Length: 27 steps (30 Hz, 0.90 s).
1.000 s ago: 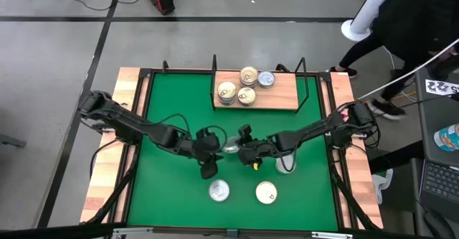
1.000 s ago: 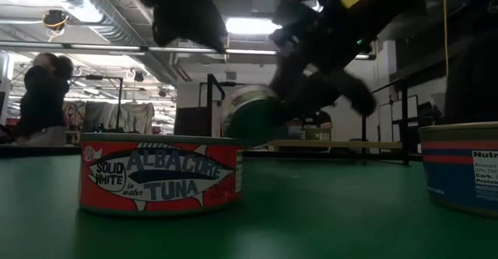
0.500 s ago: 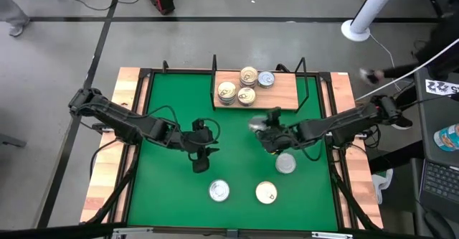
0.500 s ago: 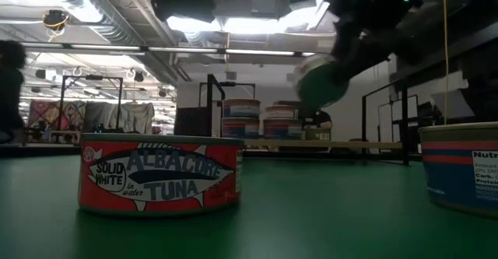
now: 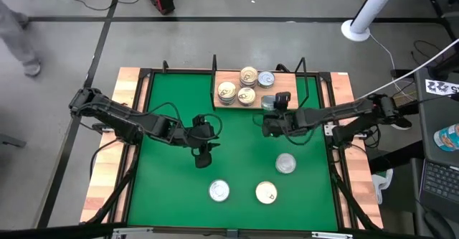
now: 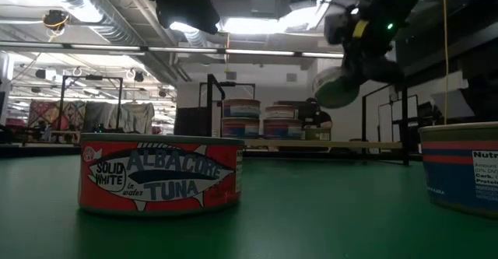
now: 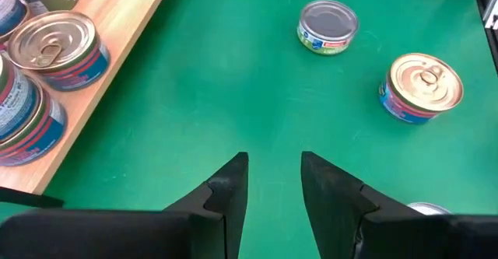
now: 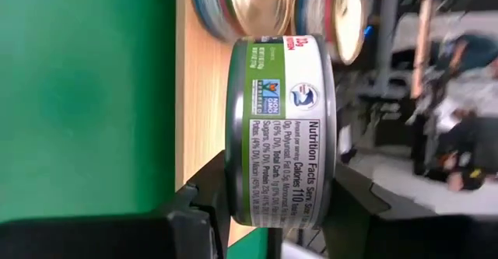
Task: Stack canned seafood by type on shelf
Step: Put the green tuna can on the shelf aligned with the blue tuna can
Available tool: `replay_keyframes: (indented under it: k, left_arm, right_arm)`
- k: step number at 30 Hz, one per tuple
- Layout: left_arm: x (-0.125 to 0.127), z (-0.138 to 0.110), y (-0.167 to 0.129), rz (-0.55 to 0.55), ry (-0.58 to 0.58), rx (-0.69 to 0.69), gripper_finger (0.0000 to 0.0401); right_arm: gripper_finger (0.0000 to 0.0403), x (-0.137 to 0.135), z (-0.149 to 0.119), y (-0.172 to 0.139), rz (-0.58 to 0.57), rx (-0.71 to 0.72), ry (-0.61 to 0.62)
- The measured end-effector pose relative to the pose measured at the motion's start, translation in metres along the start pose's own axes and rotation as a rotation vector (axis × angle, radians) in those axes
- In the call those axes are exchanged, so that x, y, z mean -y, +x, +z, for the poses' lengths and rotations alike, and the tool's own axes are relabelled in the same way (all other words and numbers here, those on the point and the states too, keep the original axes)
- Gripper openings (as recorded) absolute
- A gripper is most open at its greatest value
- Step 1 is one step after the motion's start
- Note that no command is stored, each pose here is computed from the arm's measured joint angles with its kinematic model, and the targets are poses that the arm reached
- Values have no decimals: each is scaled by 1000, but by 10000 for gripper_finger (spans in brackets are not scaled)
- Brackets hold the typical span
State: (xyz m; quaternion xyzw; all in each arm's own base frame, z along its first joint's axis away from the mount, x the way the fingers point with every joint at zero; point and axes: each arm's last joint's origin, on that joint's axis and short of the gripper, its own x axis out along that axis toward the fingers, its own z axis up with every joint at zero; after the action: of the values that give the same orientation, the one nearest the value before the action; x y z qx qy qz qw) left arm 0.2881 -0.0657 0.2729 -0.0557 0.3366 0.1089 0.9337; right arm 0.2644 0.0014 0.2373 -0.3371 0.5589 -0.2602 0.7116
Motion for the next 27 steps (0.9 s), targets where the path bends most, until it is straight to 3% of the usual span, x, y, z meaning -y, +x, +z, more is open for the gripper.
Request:
replay_keyframes:
  k: [9, 14, 27]
  left_arm:
    - [0, 0, 0, -1, 0, 1, 115]
    - [0, 0, 0, -1, 0, 1, 115]
    - [0, 0, 0, -1, 29, 2, 115]
  right_arm:
    - [140, 12, 4, 52, 25, -116, 108]
    - [140, 14, 9, 75, 32, -129, 101]
    - [149, 17, 6, 103, 93, -165, 152]
